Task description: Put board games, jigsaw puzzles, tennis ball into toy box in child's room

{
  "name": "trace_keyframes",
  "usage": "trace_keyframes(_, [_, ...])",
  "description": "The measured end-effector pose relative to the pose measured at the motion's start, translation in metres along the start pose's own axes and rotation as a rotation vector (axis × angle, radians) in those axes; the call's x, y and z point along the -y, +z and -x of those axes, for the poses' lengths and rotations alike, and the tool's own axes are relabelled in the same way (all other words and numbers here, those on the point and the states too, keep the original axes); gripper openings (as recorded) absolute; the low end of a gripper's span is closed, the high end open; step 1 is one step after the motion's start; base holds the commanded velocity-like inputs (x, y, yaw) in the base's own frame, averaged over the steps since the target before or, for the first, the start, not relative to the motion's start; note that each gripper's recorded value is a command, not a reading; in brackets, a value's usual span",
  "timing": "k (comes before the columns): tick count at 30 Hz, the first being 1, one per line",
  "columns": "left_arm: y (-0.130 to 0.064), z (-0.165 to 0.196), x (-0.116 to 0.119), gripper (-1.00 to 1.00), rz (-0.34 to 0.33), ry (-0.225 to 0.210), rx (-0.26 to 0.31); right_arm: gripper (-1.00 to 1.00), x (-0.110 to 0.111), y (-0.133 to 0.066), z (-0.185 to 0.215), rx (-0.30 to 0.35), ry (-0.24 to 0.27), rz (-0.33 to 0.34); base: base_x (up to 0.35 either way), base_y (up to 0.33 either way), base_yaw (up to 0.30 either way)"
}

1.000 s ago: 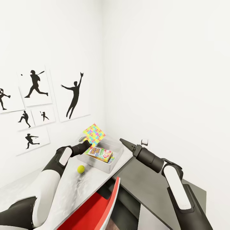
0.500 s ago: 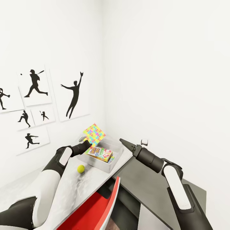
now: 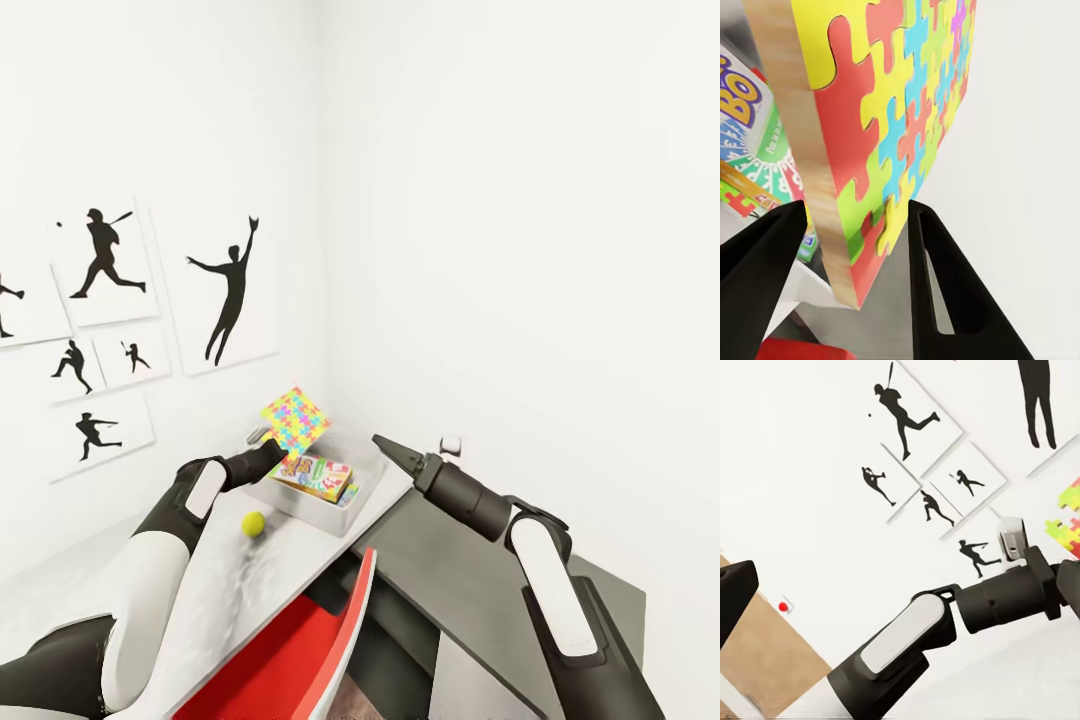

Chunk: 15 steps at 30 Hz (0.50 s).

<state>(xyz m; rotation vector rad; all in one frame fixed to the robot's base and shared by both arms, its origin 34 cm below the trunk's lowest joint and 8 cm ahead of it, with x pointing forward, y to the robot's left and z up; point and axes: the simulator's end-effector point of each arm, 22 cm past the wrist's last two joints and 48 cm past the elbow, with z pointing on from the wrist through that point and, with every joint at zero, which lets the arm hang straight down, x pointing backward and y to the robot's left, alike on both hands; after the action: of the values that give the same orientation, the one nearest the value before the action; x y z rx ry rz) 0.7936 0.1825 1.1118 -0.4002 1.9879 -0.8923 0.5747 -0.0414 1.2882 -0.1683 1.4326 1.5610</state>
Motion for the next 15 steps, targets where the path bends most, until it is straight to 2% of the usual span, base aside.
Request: trace_keyframes(15, [0.008, -0.0106, -0.0088, -1.0, 0.013, 0.008, -0.024, 1.0, 0.0077, 0.005, -0.0121, -0.025, 0.018, -0.003, 0.0, 0.0, 0.0])
